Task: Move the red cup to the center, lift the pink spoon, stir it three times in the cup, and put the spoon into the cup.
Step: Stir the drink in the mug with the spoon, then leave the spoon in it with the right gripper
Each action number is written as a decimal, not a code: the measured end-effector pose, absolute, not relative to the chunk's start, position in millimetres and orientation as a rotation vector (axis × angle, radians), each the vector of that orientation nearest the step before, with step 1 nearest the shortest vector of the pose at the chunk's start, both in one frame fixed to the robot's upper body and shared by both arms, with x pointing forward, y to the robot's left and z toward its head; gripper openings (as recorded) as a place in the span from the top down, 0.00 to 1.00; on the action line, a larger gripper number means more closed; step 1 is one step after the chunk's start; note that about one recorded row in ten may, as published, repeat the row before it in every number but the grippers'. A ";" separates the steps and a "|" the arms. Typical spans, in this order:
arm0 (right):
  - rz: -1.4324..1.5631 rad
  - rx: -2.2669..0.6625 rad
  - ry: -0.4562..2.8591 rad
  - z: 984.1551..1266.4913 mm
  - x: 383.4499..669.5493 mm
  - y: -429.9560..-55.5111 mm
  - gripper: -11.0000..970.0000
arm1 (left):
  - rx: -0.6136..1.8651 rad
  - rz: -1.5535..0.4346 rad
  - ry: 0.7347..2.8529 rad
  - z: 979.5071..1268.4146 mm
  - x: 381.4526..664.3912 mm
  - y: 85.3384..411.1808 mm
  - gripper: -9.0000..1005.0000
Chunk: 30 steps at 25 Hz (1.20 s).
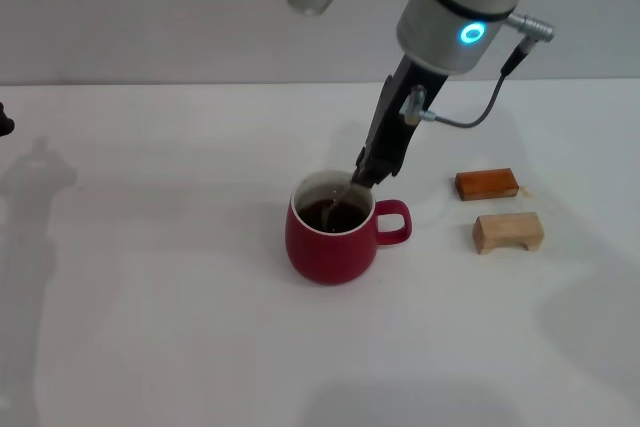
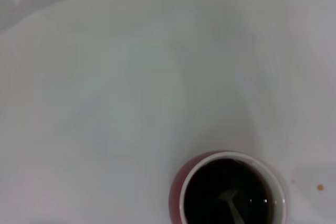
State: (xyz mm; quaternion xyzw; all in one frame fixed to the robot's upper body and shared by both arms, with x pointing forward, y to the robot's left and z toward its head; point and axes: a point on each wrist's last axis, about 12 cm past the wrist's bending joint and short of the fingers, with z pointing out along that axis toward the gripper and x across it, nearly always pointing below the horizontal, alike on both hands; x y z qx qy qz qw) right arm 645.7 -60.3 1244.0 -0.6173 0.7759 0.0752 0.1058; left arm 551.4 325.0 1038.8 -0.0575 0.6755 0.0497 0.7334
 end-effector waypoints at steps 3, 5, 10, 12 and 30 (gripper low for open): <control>0.213 -1.856 2.285 1237.4 640.7 -53.7 0.84 | -0.128 0.111 1.480 1038.8 549.9 325.9 0.99; 0.209 -1.867 2.285 1235.4 639.2 -52.0 0.84 | -0.130 0.113 1.478 1038.4 548.6 326.6 0.99; 0.192 -1.892 2.281 1230.6 636.4 -48.1 0.84 | -0.136 0.117 1.480 1036.5 545.2 327.9 0.99; 0.186 -1.897 2.281 1229.9 636.0 -47.9 0.84 | -0.141 0.115 1.478 1036.0 543.6 328.4 0.99; 0.043 -1.883 2.306 1223.2 642.8 -50.2 0.84 | -0.155 0.104 1.467 1036.0 541.0 329.1 0.99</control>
